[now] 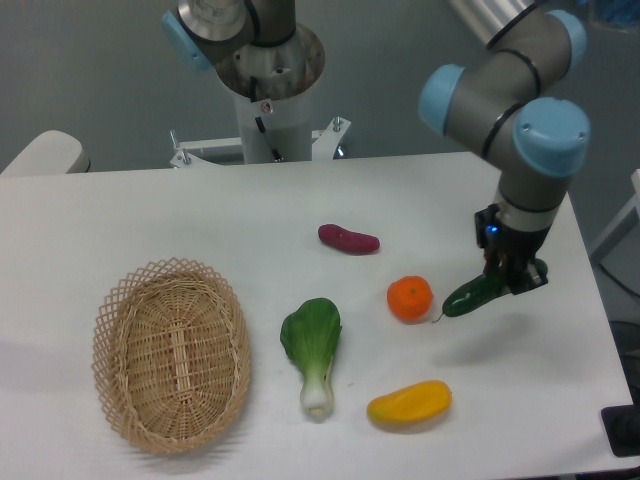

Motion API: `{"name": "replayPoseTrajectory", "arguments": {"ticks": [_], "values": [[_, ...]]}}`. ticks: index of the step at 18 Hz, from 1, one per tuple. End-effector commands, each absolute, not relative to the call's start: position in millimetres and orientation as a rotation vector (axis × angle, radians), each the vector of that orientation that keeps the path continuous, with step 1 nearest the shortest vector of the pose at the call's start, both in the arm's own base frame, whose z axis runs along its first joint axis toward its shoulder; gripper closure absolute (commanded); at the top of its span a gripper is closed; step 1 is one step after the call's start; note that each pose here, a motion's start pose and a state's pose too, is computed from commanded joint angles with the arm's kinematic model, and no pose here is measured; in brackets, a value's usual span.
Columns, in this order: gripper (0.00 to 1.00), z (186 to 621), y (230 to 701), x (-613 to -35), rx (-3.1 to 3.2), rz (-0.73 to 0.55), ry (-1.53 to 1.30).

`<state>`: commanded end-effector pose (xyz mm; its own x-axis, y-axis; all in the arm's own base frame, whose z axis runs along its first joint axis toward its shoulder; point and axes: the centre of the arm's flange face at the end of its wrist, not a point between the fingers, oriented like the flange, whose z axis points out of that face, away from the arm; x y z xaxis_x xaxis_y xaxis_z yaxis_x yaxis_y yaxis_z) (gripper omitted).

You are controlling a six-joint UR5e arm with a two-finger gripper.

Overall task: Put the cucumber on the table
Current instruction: 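Carry the green cucumber in the gripper up and away from the mango, then lower the held cucumber onto the table beside the orange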

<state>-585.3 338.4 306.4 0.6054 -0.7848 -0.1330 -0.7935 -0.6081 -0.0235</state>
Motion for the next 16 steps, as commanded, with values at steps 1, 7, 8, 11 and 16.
{"name": "replayPoseTrajectory", "arguments": {"ticks": [1, 7, 8, 11, 16], "values": [[0.86, 302.3, 332.4, -589.7, -2.711, 0.162, 1.419], [0.86, 266.2, 321.5, -606.6, -2.546, 0.097, 1.715], [0.86, 260.5, 321.2, -606.3, -2.536, 0.081, 1.728], [0.86, 243.7, 318.5, -604.5, -2.531, 0.027, 1.756], [0.86, 230.2, 314.1, -593.2, -2.543, -0.033, 1.737]]}}
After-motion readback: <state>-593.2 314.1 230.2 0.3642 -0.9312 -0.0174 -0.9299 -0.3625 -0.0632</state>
